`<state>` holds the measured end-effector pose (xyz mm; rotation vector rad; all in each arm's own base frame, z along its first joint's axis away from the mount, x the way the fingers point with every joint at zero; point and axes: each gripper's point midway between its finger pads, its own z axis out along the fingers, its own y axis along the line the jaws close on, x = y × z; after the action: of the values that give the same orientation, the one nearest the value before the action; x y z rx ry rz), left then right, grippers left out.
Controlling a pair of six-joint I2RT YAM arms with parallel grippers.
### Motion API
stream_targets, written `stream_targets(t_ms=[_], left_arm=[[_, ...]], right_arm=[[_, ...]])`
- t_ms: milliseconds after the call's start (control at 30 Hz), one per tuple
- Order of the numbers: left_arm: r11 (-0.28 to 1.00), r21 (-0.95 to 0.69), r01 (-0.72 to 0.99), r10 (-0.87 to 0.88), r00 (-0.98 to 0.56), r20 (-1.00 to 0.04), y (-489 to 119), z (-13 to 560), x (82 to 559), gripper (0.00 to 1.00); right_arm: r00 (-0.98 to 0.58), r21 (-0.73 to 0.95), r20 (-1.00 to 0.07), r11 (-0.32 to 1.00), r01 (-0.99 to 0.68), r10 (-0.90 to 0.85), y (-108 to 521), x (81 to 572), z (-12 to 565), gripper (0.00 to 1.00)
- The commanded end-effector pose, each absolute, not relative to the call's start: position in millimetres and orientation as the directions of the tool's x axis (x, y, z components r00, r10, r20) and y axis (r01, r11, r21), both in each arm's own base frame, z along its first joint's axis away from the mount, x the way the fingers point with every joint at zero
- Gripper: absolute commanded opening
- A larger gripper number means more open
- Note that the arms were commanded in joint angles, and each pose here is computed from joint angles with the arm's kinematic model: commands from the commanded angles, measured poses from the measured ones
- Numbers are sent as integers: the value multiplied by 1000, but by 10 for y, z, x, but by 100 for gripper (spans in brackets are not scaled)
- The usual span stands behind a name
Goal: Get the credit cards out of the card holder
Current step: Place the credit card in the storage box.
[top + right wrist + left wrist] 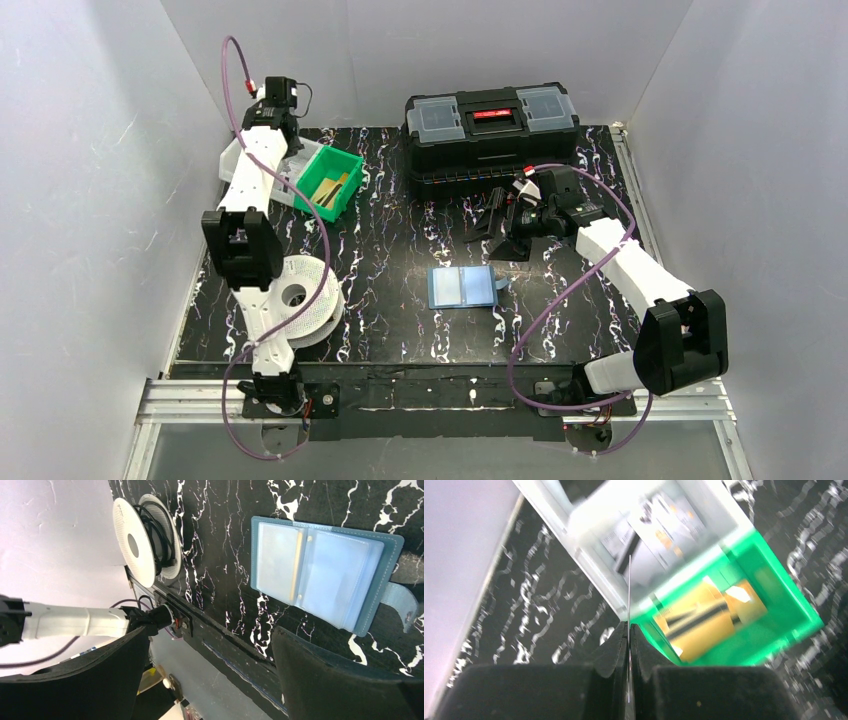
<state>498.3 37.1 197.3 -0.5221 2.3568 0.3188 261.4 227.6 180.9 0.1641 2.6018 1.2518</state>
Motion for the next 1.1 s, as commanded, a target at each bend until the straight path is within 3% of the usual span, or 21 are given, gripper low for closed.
stream_targets(t_ms=[0, 433, 833, 1067], left_arm=[[800, 263, -540, -187, -639, -746, 908, 2233, 5180, 0], [697, 412, -587, -5, -579, -816, 1513, 2159, 5910, 0], [768, 309, -561, -80, -563, -823, 1782, 1650, 6121, 0], [809, 228, -542, -132, -546, -827, 1774, 1605, 6141, 35]], right_arm=[[-957, 762, -223, 645, -53, 184, 2230, 2589, 1899, 98], [-967, 762, -175, 647, -13, 186, 2255, 2611, 1714, 98], [-978, 767, -128, 642, 9, 167, 2299, 2637, 1551, 98], [-982, 770, -119, 638, 4, 149, 2303, 2597, 1504, 98]])
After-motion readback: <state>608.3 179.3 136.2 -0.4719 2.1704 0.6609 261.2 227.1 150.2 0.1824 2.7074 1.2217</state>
